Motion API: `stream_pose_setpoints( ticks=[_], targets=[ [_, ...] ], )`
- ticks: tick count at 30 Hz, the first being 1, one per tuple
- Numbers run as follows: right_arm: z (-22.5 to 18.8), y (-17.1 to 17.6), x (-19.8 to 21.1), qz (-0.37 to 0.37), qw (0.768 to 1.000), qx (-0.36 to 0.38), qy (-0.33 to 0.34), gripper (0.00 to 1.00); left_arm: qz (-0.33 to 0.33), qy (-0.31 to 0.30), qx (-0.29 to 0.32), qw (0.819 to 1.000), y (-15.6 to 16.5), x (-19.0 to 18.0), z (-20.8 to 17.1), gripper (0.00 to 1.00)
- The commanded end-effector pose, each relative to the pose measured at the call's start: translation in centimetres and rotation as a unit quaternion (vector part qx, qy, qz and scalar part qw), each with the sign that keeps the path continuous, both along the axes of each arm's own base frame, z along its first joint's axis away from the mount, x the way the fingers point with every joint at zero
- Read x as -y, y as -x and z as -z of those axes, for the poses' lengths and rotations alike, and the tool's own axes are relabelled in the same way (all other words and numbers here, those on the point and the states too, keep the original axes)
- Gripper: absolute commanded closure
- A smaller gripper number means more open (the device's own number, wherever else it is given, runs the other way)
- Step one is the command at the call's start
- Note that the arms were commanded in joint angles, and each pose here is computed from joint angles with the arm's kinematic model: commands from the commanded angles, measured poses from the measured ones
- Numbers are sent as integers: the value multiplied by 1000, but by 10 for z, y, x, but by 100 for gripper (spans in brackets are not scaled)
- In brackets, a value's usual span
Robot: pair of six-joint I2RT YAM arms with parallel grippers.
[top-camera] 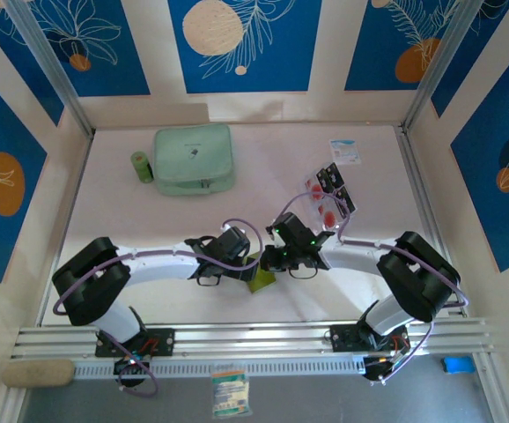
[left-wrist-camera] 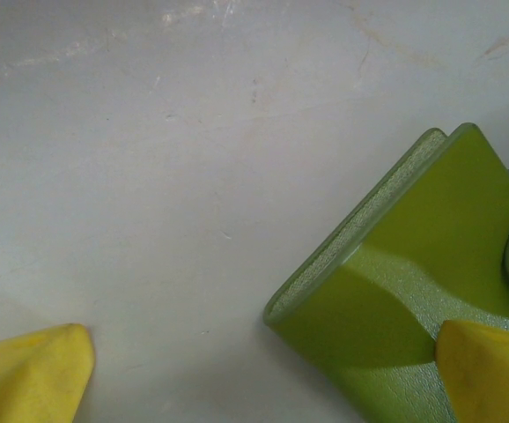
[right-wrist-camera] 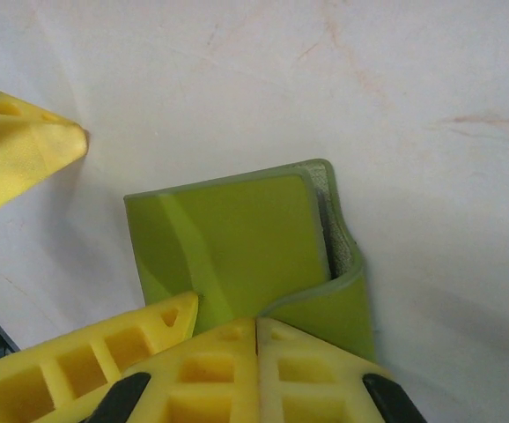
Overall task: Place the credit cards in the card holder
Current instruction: Close the button on the card holder.
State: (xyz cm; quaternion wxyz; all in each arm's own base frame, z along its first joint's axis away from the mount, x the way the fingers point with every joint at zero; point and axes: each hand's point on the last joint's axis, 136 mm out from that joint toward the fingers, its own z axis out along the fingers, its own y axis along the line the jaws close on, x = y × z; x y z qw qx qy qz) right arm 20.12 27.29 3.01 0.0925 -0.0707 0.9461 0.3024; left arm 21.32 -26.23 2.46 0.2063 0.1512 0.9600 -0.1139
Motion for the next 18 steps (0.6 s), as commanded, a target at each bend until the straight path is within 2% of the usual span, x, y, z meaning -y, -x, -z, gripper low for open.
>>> stream_pose_setpoints(
  ticks=[1, 8, 18],
  targets=[
    [47, 34, 50, 29, 990, -82, 108, 100, 8, -29, -12, 999, 11, -13, 9, 0],
    [56, 38, 49, 36, 987, -112, 106, 100, 7, -28, -13, 1000, 11, -13, 10, 0],
    [20, 21, 31, 28, 995, -84, 48, 99, 8, -25, -11, 1000, 10, -11, 8, 0]
  ],
)
